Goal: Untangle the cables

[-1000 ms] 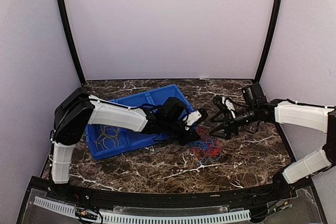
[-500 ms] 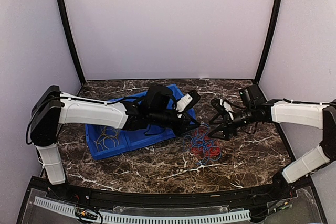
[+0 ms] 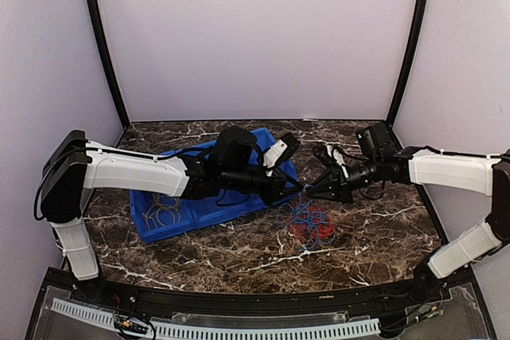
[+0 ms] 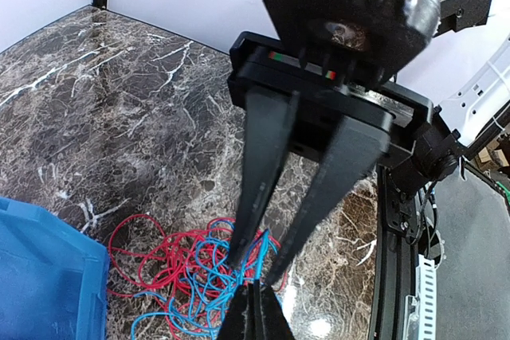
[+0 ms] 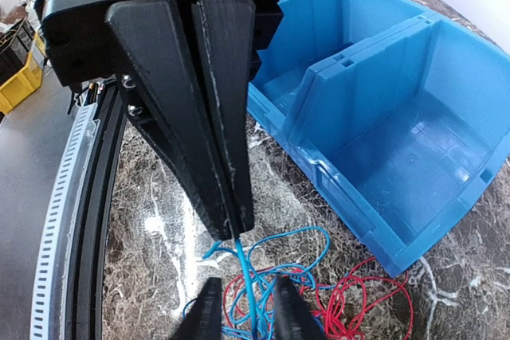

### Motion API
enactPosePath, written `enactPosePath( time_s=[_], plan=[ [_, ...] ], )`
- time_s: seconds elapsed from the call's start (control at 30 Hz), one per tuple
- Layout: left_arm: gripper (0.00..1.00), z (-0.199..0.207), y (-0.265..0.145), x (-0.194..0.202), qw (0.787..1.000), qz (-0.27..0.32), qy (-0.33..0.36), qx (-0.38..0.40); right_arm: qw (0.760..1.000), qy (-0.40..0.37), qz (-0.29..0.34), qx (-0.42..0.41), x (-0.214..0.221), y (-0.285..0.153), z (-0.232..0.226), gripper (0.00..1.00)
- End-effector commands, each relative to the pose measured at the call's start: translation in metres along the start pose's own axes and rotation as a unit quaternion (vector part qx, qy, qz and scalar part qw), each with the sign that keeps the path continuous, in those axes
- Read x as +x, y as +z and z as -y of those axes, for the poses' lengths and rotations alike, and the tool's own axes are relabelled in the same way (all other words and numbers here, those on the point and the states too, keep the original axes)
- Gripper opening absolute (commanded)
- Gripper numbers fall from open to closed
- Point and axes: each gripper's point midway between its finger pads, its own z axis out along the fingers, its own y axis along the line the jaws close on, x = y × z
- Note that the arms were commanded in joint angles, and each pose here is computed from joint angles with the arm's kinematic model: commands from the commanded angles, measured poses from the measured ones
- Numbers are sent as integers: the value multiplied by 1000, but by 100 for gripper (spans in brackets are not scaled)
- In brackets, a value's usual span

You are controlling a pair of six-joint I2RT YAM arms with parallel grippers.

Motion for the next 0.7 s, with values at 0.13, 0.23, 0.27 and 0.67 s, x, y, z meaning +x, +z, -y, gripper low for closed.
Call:
enactPosePath(
  time_s=[0.13, 0.23, 0.27, 0.67],
  plan=[
    [28, 15, -1, -4, 999, 10, 6, 40, 998, -46, 38, 9, -35, -13, -8, 0],
    [33, 15, 8, 1, 999, 8, 12, 48, 997, -58, 40, 10, -37, -18, -13, 0],
    [31, 15, 9, 0, 999, 10, 14, 49, 997, -59, 39, 10, -36, -18, -14, 0],
    [7, 14, 16, -9, 998, 34, 11, 51, 998, -59, 37, 10, -32, -19, -17, 1]
  ],
)
